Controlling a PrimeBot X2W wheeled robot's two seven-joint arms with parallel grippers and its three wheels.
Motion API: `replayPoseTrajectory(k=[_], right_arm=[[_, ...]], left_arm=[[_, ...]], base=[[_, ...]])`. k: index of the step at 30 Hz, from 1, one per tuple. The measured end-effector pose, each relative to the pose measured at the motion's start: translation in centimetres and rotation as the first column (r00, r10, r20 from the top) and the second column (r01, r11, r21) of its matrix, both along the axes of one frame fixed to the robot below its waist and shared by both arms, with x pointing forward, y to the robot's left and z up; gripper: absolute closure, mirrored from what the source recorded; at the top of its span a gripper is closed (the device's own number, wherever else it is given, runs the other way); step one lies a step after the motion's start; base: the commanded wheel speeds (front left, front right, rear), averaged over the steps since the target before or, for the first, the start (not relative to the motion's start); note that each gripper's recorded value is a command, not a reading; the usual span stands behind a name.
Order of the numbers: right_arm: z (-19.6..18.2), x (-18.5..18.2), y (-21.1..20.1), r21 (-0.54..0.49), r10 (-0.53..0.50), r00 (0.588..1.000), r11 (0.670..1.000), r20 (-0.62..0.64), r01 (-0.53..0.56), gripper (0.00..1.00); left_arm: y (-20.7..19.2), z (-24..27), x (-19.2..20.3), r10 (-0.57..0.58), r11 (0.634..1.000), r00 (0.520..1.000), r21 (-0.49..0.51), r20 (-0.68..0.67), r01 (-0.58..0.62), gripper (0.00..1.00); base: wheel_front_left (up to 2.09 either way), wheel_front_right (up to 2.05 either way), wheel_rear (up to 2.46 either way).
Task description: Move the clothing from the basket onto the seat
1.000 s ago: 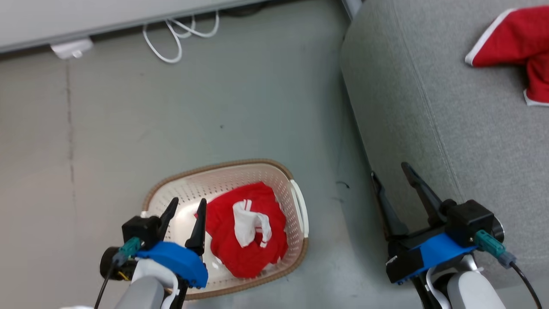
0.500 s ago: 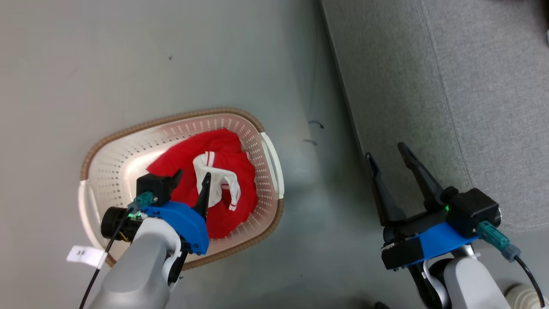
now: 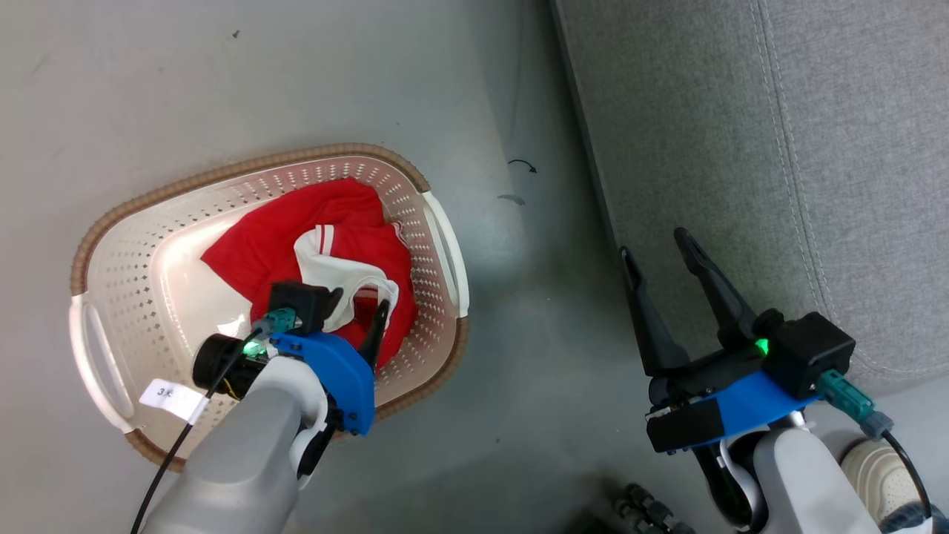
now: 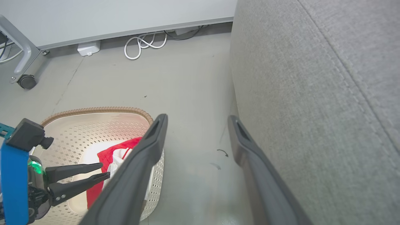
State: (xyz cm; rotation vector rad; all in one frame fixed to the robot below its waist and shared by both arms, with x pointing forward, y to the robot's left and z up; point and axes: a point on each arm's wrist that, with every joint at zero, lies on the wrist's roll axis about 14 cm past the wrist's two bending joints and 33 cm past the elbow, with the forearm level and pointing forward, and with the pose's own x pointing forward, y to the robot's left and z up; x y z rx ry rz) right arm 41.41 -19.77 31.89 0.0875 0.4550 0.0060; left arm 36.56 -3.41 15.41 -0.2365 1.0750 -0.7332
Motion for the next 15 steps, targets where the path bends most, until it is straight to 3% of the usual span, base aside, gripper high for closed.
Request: replayPoseTrajectory(k=[7,15], right_arm=[[-0.5,-0.2,-0.3,0.010,-0.016,1.000,1.000,-0.008,0.016,0.00],[-0.8,-0.2,-0.3,0.022,-0.024,1.000,0.999,-0.010,0.024,0.00]], left_arm=[[-0.6,-0.8,-2.4,-0.138,0.990,0.989,0.013,-0.060,0.139,0.00],[-0.7,-1.5,-2.4,-0.159,0.987,0.985,0.019,-0.069,0.161,0.00]], base=[[0.00,0.00,0.00],[0.00,0.00,0.00]])
